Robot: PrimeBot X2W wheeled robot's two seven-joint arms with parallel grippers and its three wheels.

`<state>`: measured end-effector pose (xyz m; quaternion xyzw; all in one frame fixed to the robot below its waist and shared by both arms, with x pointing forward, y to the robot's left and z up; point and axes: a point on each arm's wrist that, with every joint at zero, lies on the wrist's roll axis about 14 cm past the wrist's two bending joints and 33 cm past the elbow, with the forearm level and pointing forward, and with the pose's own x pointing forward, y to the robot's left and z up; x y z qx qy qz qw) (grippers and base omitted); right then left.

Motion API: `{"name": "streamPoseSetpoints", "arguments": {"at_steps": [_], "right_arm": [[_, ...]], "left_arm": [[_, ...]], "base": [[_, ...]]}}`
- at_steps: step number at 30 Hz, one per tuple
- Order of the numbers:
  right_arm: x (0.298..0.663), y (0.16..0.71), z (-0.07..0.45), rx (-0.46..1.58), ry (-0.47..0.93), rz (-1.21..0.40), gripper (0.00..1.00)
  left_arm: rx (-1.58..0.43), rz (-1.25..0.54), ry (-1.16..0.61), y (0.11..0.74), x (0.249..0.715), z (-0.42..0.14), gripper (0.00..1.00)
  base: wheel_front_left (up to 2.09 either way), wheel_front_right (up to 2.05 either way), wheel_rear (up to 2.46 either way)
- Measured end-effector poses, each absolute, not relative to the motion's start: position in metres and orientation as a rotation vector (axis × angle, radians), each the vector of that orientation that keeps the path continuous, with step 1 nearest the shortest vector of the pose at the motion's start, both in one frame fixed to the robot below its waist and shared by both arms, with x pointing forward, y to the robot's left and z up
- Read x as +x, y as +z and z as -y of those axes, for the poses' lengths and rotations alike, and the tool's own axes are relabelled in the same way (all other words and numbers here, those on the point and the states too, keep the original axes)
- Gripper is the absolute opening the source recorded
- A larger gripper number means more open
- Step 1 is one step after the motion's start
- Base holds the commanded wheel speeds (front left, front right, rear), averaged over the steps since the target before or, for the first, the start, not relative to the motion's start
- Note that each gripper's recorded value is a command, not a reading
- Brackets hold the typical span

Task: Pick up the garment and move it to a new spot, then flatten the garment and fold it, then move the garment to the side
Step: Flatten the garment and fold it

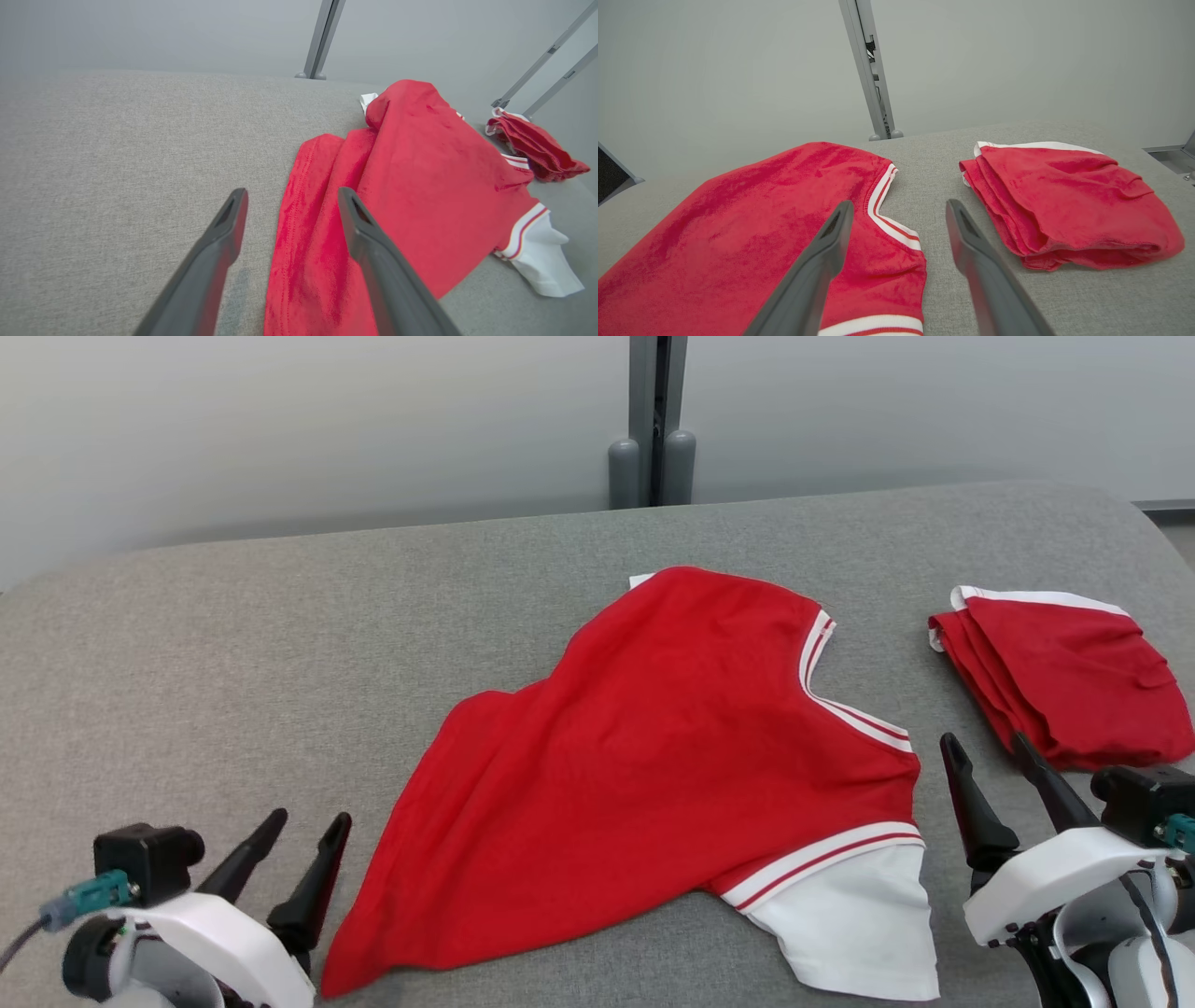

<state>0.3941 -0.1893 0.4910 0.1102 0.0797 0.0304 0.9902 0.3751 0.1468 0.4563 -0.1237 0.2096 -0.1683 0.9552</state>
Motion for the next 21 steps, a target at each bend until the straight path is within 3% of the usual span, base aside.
{"name": "streamPoseSetpoints", "arguments": {"at_steps": [12, 21], "right_arm": [[0.415, 0.476, 0.143, 0.110, 0.224, -0.266, 1.00], [0.443, 0.444, 0.121, 0.010, 0.301, -0.475, 1.00]], "left_arm": [[-0.304, -0.224, -0.179, 0.476, 0.373, -0.163, 1.00], [-0.323, -0.147, -0.123, 0.480, 0.372, -0.172, 1.00]], "base": [[0.00, 0.00, 0.00], [0.00, 0.00, 0.00]]}}
